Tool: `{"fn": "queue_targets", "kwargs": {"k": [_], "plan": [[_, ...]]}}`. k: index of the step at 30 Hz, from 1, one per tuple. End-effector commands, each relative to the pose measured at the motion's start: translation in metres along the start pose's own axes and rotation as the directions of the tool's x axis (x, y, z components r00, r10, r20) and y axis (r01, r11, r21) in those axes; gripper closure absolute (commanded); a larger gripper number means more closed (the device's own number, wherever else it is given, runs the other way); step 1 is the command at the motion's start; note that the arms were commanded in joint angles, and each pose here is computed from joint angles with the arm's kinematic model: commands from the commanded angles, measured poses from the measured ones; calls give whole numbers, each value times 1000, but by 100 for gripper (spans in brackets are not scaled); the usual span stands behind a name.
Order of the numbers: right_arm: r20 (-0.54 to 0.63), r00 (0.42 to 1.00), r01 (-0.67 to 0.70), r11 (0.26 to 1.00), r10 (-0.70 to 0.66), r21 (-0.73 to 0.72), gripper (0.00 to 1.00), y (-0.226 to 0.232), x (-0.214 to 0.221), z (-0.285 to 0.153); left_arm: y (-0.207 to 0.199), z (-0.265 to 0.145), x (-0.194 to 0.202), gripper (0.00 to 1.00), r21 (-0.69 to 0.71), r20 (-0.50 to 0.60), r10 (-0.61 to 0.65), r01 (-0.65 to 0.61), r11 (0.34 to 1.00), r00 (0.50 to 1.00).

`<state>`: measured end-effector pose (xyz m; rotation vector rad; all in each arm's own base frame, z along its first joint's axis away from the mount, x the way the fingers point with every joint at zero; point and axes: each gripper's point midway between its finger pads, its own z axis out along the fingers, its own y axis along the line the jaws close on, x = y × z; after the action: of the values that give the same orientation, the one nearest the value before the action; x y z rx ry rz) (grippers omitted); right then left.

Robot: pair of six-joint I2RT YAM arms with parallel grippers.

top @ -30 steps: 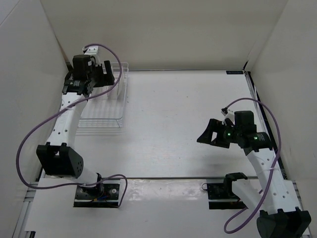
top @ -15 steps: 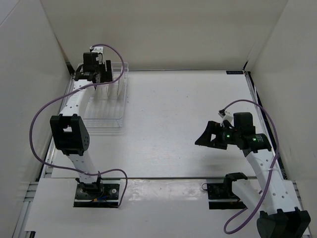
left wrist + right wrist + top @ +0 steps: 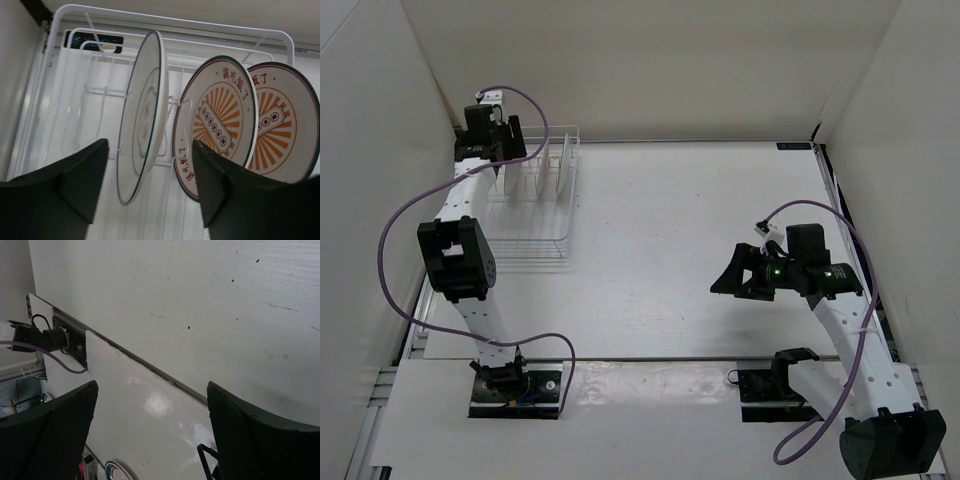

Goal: Unload the plates from the dish rack

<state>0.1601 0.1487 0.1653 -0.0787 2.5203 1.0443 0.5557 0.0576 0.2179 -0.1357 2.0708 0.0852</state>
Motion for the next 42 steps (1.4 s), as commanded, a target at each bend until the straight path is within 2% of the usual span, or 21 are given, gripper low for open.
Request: {"fn": "queue_targets", "kwargs": {"k": [1,2,4,11,12,14,16,18,21,25,29,35,38,39,40,42], "plan": [[14,999,37,999,-37,-30,9,5,-5,1,0,10,-18,26,60,63,-32,28,998,997],[12,999,38,999,-37,-31,9,5,-5,1,-6,14,-18,31,113,70,-39,31,993,997],[10,999,35,999,-35,-32,9,5,-5,1,-8,18,-19,36,132,84,-40,29,991,996],[-4,1000,28,999,-29,-39,9,6,-8,3,0,35,-5,45,125,71,-49,40,991,996],[-10,1000,26,999,-27,-41,9,6,-7,4,0,33,-9,53,125,91,-45,33,992,995],[-11,1000,26,998,-26,-50,9,8,-6,3,1,34,-4,60,123,92,-42,30,992,995],[-5,999,35,998,-35,-48,9,8,-6,3,1,29,-4,65,122,113,-41,27,992,993],[-7,999,31,998,-31,-45,9,5,-5,5,2,23,-19,70,122,182,-44,22,992,982],[-13,1000,24,999,-24,-47,9,5,-6,6,-1,15,-26,73,140,228,-46,14,990,973],[-13,1000,28,998,-28,-51,9,8,-7,5,-3,4,-40,83,147,276,-25,-16,989,961],[-9,1000,25,998,-26,-52,9,6,-7,6,-2,-21,-68,88,141,378,-13,-43,989,926],[-18,1000,18,997,-20,-73,9,11,-8,6,2,-61,-107,88,96,473,55,-114,989,879],[-14,1000,18,997,-19,-78,9,12,-8,5,3,-83,-124,89,88,526,35,-96,992,850],[-15,1000,21,996,-22,-82,9,13,-8,5,3,-103,-137,89,89,560,29,-94,992,828],[-11,1000,18,997,-19,-81,9,14,-9,3,-1,-106,-136,91,113,556,6,-82,990,831],[-4,1000,24,997,-24,-79,9,18,-10,-1,-10,-136,-151,94,174,587,-58,-55,983,807]]}}
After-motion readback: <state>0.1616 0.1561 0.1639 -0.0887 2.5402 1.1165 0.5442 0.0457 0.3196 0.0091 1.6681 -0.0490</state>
